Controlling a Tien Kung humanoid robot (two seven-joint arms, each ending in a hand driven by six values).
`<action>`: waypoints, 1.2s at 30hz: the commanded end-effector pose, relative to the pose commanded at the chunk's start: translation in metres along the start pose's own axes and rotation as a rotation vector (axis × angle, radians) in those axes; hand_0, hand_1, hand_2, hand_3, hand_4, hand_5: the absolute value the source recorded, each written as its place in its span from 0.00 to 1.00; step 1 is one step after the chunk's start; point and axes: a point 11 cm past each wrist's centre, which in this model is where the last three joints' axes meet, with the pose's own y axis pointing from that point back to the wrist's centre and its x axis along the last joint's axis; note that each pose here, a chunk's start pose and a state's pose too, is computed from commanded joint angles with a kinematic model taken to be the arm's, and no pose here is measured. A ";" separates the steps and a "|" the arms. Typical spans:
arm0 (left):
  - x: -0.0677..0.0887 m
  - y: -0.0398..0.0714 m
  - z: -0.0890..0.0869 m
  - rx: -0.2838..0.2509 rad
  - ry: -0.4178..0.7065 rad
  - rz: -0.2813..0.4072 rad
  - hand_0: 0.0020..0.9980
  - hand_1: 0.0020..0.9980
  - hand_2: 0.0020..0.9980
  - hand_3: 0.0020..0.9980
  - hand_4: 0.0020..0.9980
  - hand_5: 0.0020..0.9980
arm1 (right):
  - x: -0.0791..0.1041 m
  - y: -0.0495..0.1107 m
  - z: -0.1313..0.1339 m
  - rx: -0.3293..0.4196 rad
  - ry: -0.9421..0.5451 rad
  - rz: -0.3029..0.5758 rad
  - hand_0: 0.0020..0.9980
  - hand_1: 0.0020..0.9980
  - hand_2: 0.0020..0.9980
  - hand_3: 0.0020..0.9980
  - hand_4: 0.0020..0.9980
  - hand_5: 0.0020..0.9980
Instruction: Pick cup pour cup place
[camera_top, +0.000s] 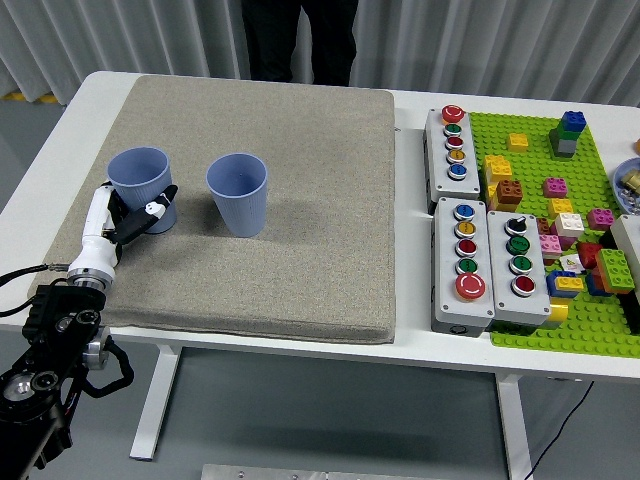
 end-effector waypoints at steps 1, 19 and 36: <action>0.000 0.000 0.000 0.000 0.001 0.000 0.59 0.65 0.84 0.85 0.79 0.29 | 0.000 0.000 0.000 -0.001 0.000 0.000 0.68 0.68 0.69 0.65 0.44 0.18; 0.001 0.002 0.003 -0.025 0.018 0.021 0.56 0.64 0.82 0.80 0.75 0.27 | 0.001 0.000 0.003 -0.007 0.004 0.001 0.68 0.68 0.69 0.65 0.44 0.18; 0.002 0.001 0.006 -0.036 0.022 0.039 0.55 0.61 0.74 0.64 0.74 0.26 | 0.000 0.000 0.000 -0.001 0.000 0.000 0.68 0.68 0.69 0.65 0.44 0.18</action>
